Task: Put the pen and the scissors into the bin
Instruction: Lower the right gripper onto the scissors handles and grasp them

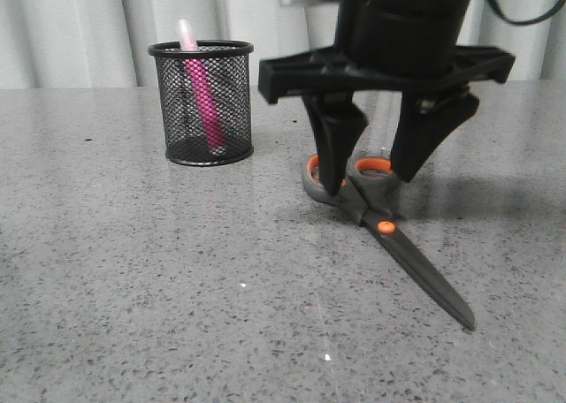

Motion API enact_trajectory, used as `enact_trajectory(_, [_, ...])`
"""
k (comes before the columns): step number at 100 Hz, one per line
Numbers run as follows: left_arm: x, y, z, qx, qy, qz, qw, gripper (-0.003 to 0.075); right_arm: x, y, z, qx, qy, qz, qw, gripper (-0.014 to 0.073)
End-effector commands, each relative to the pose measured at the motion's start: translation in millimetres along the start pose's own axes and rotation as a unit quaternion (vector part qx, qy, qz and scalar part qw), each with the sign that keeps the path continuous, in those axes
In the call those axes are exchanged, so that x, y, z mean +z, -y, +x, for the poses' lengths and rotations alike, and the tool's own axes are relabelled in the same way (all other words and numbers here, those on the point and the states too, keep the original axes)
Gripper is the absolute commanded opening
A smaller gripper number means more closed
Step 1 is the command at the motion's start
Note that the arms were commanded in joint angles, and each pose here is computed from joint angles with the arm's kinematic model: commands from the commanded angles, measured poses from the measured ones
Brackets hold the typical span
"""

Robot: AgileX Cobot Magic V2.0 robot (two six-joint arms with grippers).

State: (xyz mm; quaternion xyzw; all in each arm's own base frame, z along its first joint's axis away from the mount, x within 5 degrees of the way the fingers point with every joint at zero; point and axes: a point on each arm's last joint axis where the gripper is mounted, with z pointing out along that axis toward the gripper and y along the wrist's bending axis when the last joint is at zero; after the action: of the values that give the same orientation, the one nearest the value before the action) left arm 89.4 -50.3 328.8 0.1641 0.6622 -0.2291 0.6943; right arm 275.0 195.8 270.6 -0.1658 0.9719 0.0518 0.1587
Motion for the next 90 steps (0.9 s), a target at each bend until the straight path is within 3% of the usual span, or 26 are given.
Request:
enact_trajectory(1, [-0.2, 4.7, -9.9, -0.012, 0.017, 0.021, 1.0, 0.0062, -33.3, 3.7, -2.4, 0.001, 0.051, -0.006, 0.999, 0.041])
enact_trajectory(14, [-0.2, 6.3, -9.8, -0.012, 0.016, 0.029, 0.999, 0.0062, -33.6, 5.7, 2.9, 0.0, 0.023, 0.005, 1.0, 0.041])
enact_trajectory(54, [-0.8, 12.8, -9.3, -0.011, 0.013, 0.065, 0.998, 0.0062, -33.1, -0.6, 4.0, 0.02, 0.015, -0.029, 0.999, 0.0412])
enact_trajectory(90, [-0.9, 13.5, -9.3, -0.011, 0.013, 0.068, 0.998, 0.0062, -21.4, -1.4, 3.0, 0.02, -0.001, -0.024, 1.0, 0.0412])
